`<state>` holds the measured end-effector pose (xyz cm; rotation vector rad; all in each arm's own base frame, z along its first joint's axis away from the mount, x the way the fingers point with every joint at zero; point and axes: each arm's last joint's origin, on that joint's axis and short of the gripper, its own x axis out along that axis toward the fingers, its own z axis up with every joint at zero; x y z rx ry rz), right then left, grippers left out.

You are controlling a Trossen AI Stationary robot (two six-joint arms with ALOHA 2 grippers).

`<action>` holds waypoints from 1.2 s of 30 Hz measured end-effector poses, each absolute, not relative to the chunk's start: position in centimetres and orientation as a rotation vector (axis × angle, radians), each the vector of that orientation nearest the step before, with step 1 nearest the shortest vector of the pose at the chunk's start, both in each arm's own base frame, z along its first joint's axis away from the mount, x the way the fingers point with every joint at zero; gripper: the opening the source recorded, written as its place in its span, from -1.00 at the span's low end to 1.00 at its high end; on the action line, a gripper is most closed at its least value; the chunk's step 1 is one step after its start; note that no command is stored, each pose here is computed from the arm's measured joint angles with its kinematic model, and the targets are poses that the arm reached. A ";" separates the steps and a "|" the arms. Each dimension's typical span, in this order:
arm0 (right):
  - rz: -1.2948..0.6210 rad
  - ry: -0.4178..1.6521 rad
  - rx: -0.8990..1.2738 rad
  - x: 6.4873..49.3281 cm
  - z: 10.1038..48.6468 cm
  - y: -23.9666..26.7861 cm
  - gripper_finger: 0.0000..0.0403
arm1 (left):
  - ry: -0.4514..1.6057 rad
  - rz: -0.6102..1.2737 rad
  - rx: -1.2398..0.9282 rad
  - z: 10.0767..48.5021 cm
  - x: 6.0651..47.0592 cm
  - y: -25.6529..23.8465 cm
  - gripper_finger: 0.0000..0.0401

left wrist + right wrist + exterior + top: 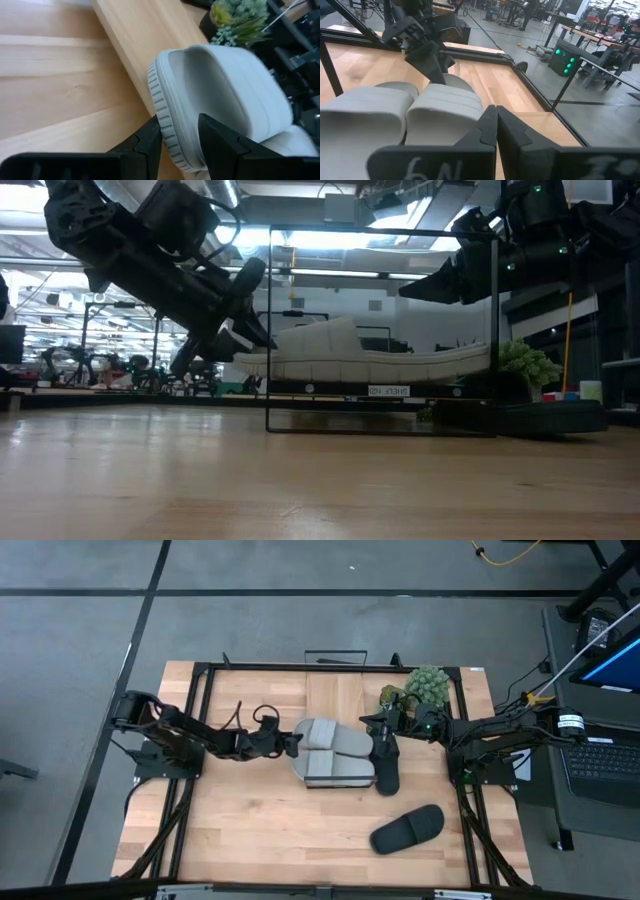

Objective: Pick and place slides into the shelf
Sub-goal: Put the gray slipper on the shelf

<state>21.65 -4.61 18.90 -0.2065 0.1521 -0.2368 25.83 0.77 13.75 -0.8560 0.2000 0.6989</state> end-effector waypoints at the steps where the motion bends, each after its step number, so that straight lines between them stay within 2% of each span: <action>1: -0.237 0.152 -0.206 21.7 18.9 -4.6 -0.97 | 0.217 0.707 -0.849 13.7 25.7 0.8 -0.42; 14: -0.237 0.153 -0.206 21.7 18.9 -4.6 -0.97 | 0.228 0.706 -0.850 15.6 24.5 0.8 -0.42; 22: -0.237 0.153 -0.206 21.7 18.9 -4.6 -0.97 | 0.291 0.705 -0.868 14.6 24.5 0.7 -0.42; 36: -0.237 0.153 -0.206 21.7 18.9 -4.6 -0.97 | 0.281 0.674 -0.899 14.8 24.7 0.7 -0.42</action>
